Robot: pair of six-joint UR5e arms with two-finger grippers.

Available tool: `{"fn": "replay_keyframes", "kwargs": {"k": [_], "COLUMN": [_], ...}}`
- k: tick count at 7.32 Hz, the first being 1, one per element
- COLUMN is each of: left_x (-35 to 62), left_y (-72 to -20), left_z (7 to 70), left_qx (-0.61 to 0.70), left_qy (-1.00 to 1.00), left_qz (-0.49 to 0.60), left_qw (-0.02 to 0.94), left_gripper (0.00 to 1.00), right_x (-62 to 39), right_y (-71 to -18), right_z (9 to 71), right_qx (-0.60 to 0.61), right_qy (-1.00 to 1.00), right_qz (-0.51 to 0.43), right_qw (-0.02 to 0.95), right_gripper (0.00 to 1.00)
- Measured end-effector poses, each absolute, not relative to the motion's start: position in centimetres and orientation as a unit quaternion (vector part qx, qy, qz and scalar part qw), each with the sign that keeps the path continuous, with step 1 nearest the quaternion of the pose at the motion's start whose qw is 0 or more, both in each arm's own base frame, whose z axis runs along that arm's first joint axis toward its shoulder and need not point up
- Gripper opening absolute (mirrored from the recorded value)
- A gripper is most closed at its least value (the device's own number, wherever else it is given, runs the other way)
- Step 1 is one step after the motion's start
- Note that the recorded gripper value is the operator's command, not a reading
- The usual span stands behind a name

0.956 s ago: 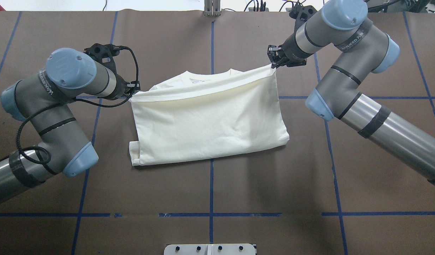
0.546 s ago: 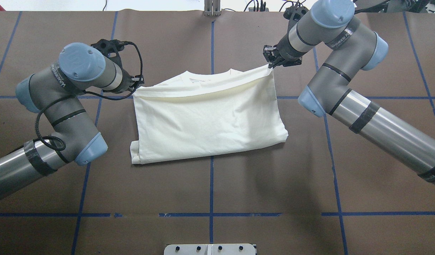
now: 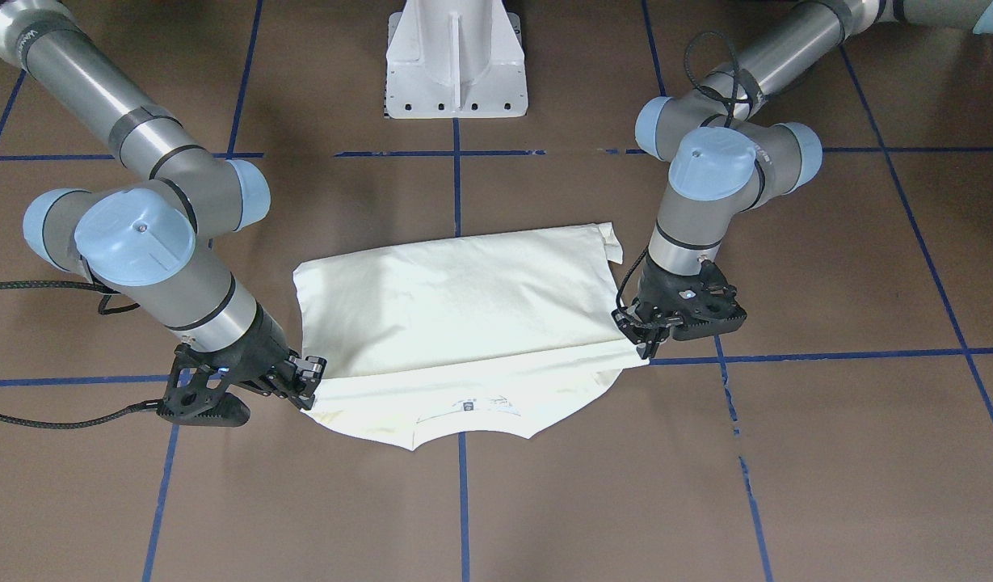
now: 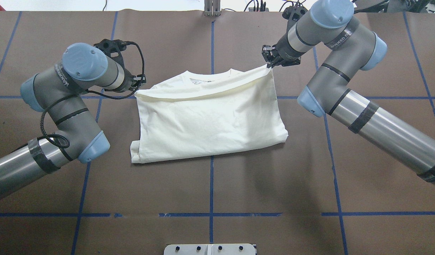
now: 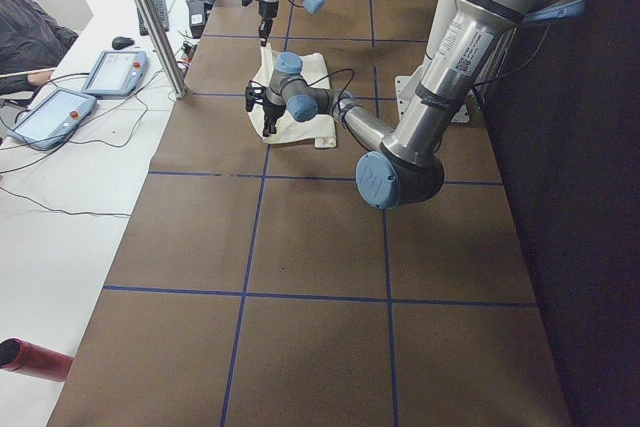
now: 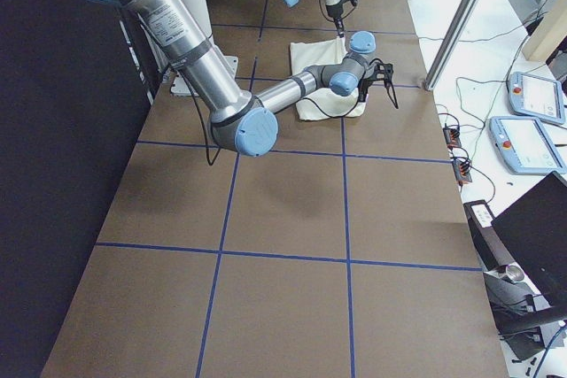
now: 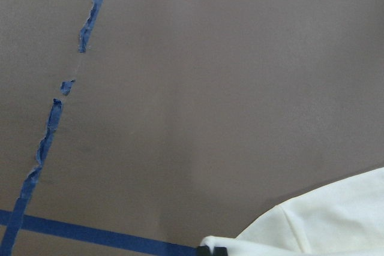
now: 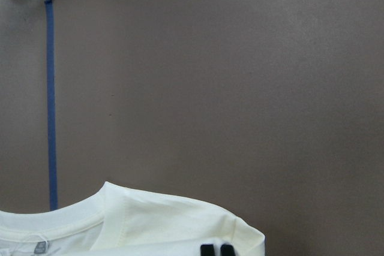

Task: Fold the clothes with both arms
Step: 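Open both grippers and lift them off the folded shirt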

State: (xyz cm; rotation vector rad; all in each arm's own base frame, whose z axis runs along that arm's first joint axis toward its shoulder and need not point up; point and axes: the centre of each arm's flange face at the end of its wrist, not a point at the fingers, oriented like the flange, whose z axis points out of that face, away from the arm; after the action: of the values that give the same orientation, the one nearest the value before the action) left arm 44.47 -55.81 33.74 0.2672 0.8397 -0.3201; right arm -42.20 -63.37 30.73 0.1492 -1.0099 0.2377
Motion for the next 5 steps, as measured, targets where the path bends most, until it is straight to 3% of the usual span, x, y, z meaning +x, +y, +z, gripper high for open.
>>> {"fn": "replay_keyframes", "kwargs": {"k": [5], "left_x": [43.3], "left_y": [-56.3], "left_z": [33.6], "left_qx": [0.141], "left_qy": [0.412], "left_qz": [-0.152], "left_qw": [0.887], "left_gripper": [1.0], "right_x": [-42.1], "right_y": [-60.0], "right_z": [32.5], "right_qx": [0.078], "right_qy": [-0.503], "right_qz": [0.09], "right_qw": [0.856], "right_gripper": [1.0]}}
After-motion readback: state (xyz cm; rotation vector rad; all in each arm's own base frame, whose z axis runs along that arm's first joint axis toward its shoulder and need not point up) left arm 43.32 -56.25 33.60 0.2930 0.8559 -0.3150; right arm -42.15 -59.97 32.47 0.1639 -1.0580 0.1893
